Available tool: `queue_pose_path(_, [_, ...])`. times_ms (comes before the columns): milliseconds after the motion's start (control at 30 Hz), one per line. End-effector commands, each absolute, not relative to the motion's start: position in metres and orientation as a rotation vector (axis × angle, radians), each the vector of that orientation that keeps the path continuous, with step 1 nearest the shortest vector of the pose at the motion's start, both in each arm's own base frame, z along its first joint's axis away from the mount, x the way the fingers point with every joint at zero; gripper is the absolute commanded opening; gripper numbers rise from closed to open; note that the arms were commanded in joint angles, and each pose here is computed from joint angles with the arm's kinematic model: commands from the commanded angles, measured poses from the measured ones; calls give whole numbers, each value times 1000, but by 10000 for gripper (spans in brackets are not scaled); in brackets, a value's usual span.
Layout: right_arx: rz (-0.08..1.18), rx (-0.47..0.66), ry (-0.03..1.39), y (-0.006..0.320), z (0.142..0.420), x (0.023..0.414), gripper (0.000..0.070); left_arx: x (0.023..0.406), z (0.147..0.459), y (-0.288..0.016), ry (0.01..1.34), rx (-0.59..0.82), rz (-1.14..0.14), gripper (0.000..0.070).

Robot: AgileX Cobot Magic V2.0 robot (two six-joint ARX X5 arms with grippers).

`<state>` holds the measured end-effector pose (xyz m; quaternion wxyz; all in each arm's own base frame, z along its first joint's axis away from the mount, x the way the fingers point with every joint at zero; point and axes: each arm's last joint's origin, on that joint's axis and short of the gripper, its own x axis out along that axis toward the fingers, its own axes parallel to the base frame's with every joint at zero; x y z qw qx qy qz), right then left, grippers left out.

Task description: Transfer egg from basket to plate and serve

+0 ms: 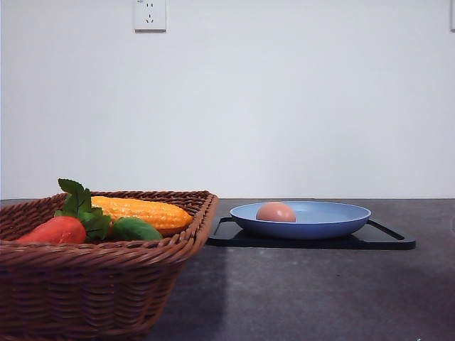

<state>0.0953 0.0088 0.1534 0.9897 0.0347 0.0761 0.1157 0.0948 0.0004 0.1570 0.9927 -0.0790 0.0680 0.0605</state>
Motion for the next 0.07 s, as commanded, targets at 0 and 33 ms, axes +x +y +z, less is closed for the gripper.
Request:
queue_pose_path(0, [230, 80, 160, 9, 151, 95, 0, 96, 147, 0, 167, -160, 121, 0])
queue_pose_path(33, [230, 80, 160, 9, 151, 95, 0, 96, 147, 0, 167, -160, 121, 0])
